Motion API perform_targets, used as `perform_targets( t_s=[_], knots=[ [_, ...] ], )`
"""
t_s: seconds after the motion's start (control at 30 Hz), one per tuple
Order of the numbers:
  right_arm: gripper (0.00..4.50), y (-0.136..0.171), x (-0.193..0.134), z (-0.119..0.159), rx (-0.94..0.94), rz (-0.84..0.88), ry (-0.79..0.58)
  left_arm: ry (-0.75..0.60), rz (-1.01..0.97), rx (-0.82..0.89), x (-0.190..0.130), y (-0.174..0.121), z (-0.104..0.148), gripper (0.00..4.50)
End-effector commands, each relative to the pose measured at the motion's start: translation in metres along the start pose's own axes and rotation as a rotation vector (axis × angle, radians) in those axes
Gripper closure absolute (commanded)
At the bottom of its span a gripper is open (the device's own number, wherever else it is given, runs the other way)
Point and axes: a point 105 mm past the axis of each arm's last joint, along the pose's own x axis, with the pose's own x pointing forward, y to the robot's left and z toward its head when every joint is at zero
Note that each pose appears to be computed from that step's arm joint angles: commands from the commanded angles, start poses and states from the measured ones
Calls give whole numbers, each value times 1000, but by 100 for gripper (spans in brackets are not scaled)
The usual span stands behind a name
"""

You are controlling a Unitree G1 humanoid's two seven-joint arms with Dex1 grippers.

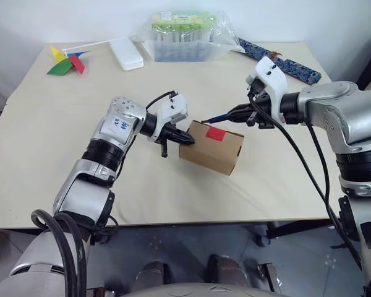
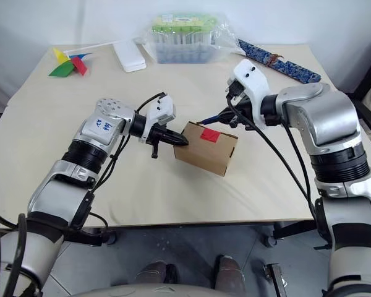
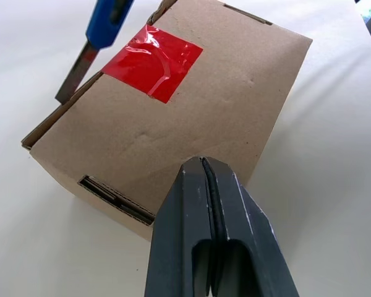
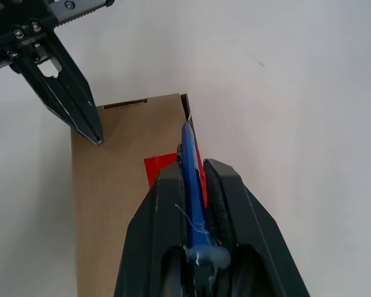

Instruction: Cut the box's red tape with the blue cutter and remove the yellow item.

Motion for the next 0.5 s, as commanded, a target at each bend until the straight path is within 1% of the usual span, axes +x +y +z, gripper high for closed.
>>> perform_targets(
  t_s=[0.03,0.2,0.5],
  knots=[
    [433,-1,-11,19,-38,-28,-61,30,0,5,1,-2,-5,450],
    [433,-7,-17,24,-29,-56,-79,33,-3,7,1,-3,-5,450],
    [433,-6,-16,17,-21,-43,-57,36,-3,7,0,-2,-6,450]
  ],
)
